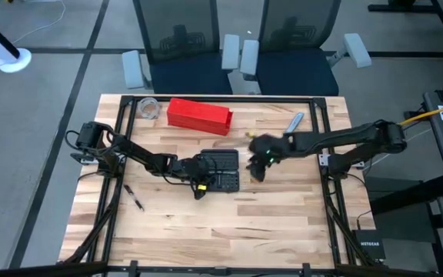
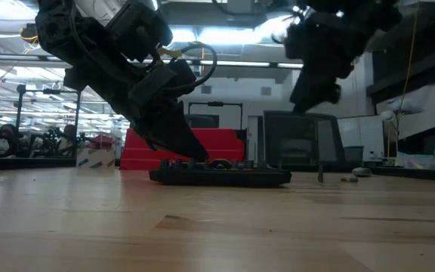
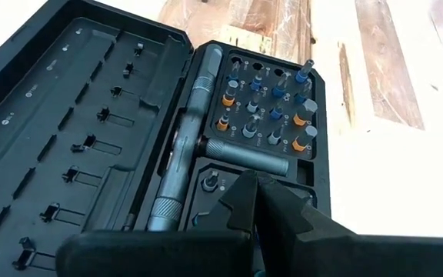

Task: Prefit tool cases
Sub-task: Remove the screwdriver bit from the tool case

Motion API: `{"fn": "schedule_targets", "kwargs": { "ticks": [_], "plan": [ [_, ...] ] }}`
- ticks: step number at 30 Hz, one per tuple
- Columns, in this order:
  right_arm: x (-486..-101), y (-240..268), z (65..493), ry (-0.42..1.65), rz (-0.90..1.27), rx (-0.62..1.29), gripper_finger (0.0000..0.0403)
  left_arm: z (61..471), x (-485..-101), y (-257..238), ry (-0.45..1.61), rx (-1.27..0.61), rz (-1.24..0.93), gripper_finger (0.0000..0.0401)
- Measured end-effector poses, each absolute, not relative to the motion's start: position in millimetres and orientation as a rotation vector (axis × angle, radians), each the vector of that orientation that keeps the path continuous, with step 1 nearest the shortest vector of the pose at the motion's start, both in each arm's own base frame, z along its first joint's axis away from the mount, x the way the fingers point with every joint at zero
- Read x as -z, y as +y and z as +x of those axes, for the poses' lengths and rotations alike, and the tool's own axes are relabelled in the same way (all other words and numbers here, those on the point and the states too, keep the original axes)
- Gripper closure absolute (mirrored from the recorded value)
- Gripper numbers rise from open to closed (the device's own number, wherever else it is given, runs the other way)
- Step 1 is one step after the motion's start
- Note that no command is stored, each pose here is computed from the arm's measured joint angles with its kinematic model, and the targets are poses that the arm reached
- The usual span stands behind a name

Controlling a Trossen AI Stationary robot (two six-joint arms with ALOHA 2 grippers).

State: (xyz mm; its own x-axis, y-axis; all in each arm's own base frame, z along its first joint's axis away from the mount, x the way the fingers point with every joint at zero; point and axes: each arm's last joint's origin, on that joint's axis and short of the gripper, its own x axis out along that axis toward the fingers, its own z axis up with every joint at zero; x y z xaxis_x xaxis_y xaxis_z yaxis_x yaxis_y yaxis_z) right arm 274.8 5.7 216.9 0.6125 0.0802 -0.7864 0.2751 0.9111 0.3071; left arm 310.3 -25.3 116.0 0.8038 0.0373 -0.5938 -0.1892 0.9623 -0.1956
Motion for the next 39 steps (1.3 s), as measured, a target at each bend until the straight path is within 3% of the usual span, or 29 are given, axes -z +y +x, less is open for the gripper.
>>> {"fn": "schedule_targets", "kwargs": {
  "ticks": [6,13,22,39],
  "plan": [
    [-185,47,317,1.055,0.198,-0.06,0.0256,310,-116,-25,0.624,-0.137,-0.27,0.0401],
    [-164,64,346,1.105,0.139,-0.078,0.0278,310,-116,-25,0.624,-0.143,-0.288,0.0401],
    [-157,61,340,1.191,0.105,-0.029,0.0288,310,-116,-27,0.624,-0.141,-0.288,0.0401],
    [-153,60,344,1.164,0.071,0.001,0.0302,310,-116,-27,0.624,-0.138,-0.295,0.0401]
  ]
}}
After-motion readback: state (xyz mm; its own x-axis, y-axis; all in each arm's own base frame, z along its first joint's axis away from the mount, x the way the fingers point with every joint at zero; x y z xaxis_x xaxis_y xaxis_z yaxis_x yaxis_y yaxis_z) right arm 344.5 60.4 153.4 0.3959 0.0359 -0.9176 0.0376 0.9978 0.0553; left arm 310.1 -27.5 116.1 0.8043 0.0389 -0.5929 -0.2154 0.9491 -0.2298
